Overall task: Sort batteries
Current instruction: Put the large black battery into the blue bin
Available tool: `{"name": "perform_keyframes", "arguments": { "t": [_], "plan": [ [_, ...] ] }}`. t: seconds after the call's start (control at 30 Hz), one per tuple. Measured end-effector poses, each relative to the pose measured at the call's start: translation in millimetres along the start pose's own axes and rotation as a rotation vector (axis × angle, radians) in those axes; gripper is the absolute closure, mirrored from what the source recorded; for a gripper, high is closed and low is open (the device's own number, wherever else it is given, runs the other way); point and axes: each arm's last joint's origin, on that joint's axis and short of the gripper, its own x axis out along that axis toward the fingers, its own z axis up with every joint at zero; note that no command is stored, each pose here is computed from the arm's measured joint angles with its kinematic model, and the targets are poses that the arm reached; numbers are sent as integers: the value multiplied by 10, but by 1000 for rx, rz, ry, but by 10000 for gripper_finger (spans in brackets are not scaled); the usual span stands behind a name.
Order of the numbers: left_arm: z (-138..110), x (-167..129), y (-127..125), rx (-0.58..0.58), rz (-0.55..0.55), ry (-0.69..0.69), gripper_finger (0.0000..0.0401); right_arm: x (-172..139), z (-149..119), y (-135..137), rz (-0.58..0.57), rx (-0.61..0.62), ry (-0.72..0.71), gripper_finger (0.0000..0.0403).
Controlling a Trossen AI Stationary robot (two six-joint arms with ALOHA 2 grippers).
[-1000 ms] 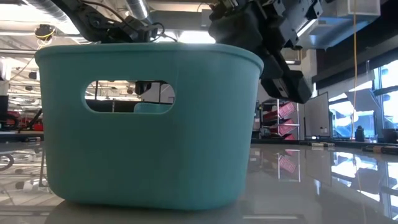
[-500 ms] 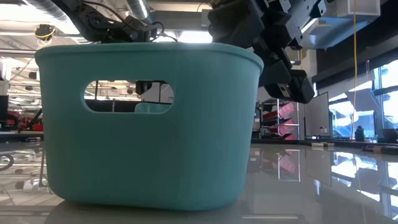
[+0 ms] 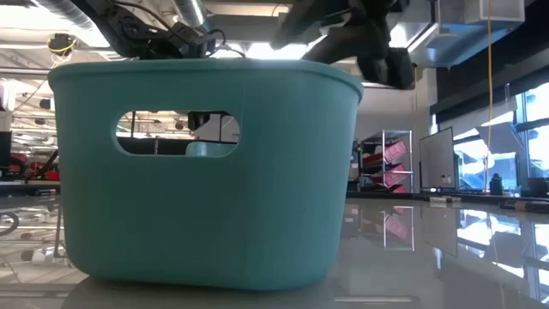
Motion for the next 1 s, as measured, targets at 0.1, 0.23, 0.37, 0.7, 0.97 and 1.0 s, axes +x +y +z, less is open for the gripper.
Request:
{"name": "perform_keyframes", "arguments": {
  "t": [0.1, 0.23, 0.37, 0.7, 0.97, 1.0],
  "plan": [
    [-11, -5, 12, -1, 8, 8, 242, -204, 214, -97, -50, 21, 15, 290],
    [-19, -3, 18, 11, 17, 14, 242, -482, 514, -329, -152, 43, 78, 290],
    [-18, -3, 18, 21, 18, 13, 242, -756, 765, -665, -320, 77, 157, 290],
    [-10, -3, 16, 97, 17, 5, 242, -1137, 1091, -1469, -725, 288, 519, 290],
    [-10, -3, 17, 18, 21, 4, 242, -1158, 1368, -1903, -776, 198, 637, 290],
    [-9, -3, 19, 5, 26, 1, 242, -1152, 1384, -1965, -773, 186, 649, 290]
  ]
}}
